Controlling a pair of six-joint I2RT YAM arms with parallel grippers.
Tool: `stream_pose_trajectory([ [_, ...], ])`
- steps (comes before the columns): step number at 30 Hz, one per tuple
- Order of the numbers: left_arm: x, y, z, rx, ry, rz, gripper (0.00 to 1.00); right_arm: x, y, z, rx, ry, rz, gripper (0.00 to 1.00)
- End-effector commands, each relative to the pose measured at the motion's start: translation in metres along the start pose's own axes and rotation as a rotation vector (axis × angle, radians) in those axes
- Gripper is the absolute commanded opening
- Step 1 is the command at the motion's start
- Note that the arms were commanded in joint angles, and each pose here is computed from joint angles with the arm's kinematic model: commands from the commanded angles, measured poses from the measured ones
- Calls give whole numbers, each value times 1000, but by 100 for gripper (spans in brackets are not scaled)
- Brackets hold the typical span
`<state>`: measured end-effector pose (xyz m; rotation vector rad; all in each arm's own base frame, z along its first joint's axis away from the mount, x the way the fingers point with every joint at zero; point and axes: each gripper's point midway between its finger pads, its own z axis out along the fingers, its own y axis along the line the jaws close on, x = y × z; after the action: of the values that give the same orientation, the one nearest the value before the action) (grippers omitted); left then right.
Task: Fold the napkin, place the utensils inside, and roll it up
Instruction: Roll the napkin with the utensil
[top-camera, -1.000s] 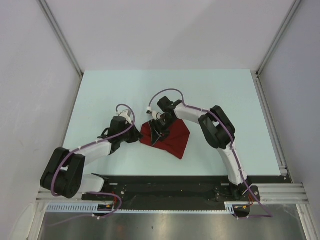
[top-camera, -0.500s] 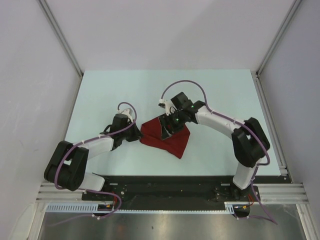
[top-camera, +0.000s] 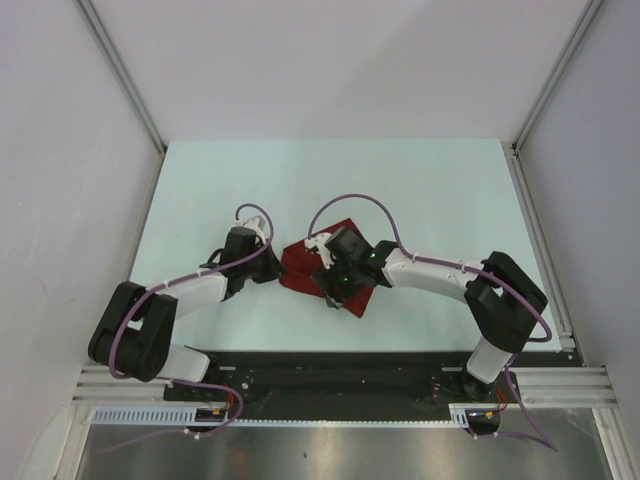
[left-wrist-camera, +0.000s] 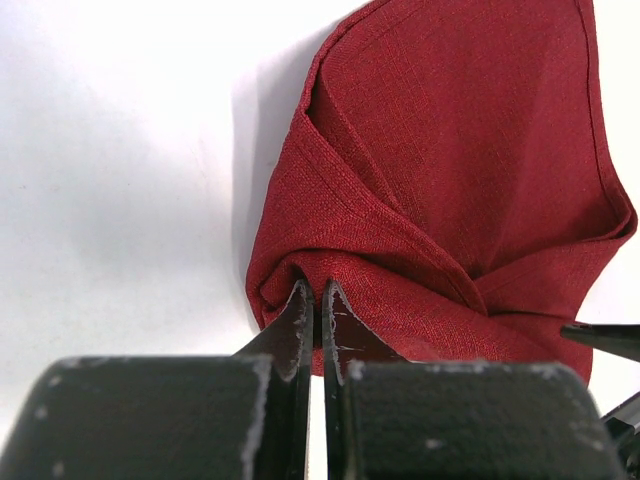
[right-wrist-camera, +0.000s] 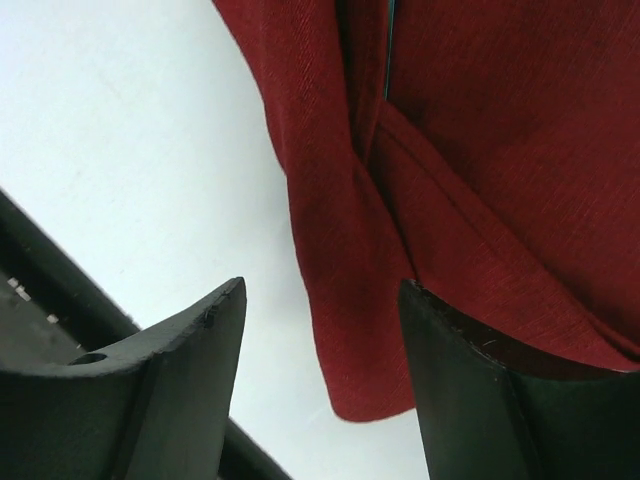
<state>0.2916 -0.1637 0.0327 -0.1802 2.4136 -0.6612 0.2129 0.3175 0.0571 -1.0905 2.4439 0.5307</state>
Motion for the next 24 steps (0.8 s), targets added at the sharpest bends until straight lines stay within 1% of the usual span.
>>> stream_pose_trajectory([
  [1,-20,-2,-1,-11,-47,10,0,-8,-7,14,57,-24,-64,66],
  [7,-24,-4,-1,-10,-50,14,0,13,-11,25,39,67,-52,59],
  [10,-24,-3,-1,-13,-47,14,0,16,-10,28,14,82,-42,56],
  [11,-24,-3,-2,-13,-47,15,0,18,-10,29,2,91,-34,53],
  [12,-26,-3,-2,-12,-49,12,0,18,-4,29,-38,98,-28,43],
  [14,-27,-3,-3,-10,-53,13,0,18,-1,28,-87,115,-37,37],
  [15,-28,-3,-3,-10,-55,14,0,22,9,29,-151,137,-38,30],
  [17,-29,-4,-5,-10,-55,14,0,24,16,24,-214,160,-26,25],
  [18,-30,-4,-5,-12,-56,16,0,26,25,23,-279,176,-15,21],
  [19,-32,-4,-5,-14,-59,16,0,27,29,20,-311,191,-8,20],
  [20,-32,-4,-7,-15,-60,19,0,27,30,19,-341,201,5,16],
  [21,-33,-4,-8,-18,-60,20,0,32,38,16,-400,229,25,14],
  [23,-37,-4,-8,-27,-69,24,0,31,40,15,-452,237,42,12],
  [24,-38,-3,-8,-31,-70,24,0,36,45,15,-496,267,65,11],
])
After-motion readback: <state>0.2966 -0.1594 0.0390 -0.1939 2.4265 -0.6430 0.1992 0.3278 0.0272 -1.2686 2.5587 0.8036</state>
